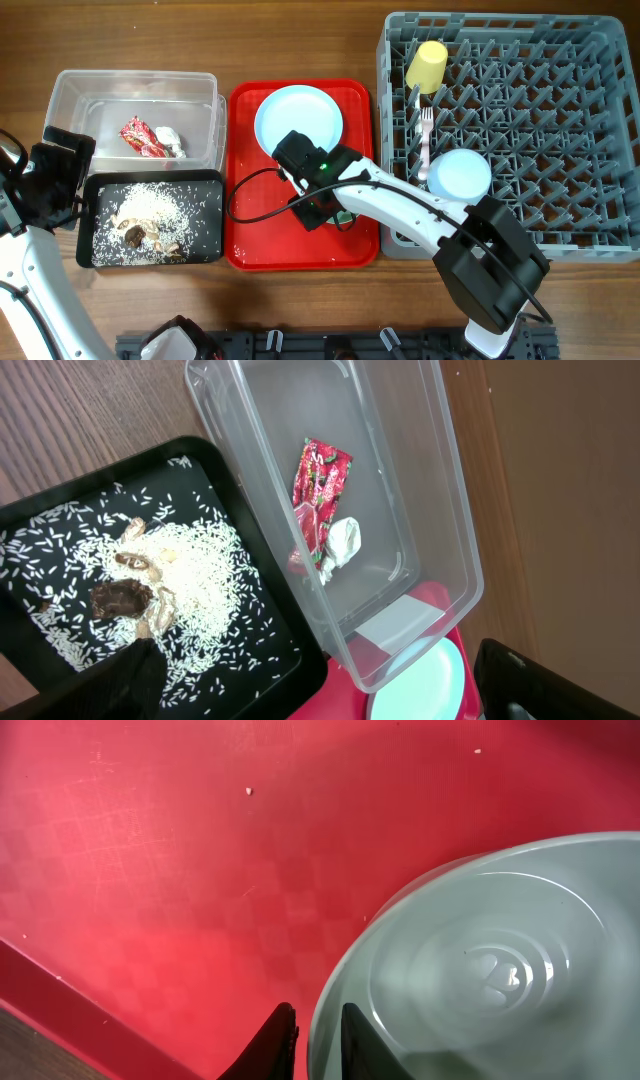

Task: Sort waste into correct bins and load items into the dishwasher rack
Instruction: 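Lower the right gripper onto the green bowl rim and close it, then lift the green bowl with the right gripper and carry it over the rack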

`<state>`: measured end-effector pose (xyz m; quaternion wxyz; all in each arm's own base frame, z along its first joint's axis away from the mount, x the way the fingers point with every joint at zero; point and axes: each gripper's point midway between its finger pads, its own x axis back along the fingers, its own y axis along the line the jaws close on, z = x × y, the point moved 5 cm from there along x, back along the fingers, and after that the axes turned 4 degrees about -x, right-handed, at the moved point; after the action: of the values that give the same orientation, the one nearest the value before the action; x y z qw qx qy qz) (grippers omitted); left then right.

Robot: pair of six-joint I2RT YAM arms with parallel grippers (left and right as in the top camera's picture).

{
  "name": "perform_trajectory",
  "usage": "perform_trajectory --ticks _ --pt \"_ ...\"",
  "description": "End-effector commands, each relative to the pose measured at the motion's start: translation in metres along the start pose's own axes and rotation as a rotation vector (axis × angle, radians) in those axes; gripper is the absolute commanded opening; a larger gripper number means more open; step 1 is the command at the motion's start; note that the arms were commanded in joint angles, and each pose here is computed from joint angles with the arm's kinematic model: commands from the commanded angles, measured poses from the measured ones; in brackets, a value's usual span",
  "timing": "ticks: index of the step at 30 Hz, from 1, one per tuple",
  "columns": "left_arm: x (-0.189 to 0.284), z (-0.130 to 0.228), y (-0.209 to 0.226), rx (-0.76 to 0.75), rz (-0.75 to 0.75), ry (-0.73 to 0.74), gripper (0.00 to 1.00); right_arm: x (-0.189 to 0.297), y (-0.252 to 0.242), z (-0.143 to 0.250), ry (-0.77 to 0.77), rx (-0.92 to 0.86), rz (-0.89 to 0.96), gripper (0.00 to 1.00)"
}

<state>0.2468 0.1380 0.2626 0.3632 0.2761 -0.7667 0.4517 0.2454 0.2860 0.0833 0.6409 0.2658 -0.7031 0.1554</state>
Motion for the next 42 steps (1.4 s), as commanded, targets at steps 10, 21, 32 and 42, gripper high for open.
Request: perform_trajectory --ticks 10,21,32,42 --pt "0.004 -0.003 -0.002 -0.024 0.008 -0.015 1.00 -0.008 0.001 0.008 0.006 0.007 -0.016 0.11" --pt "0.004 -0.003 -0.002 -0.024 0.008 -0.015 1.00 0.201 0.021 -0.060 -0.419 0.012 -0.394 0.04" --pt "0.004 -0.003 -0.002 -0.024 0.008 -0.015 1.00 0.316 -0.189 0.004 -0.860 -0.150 -0.903 0.04" --pt "0.004 -0.003 -0.002 -0.024 0.008 -0.015 1.00 0.228 -0.277 0.019 -0.932 -0.299 -1.106 0.04"
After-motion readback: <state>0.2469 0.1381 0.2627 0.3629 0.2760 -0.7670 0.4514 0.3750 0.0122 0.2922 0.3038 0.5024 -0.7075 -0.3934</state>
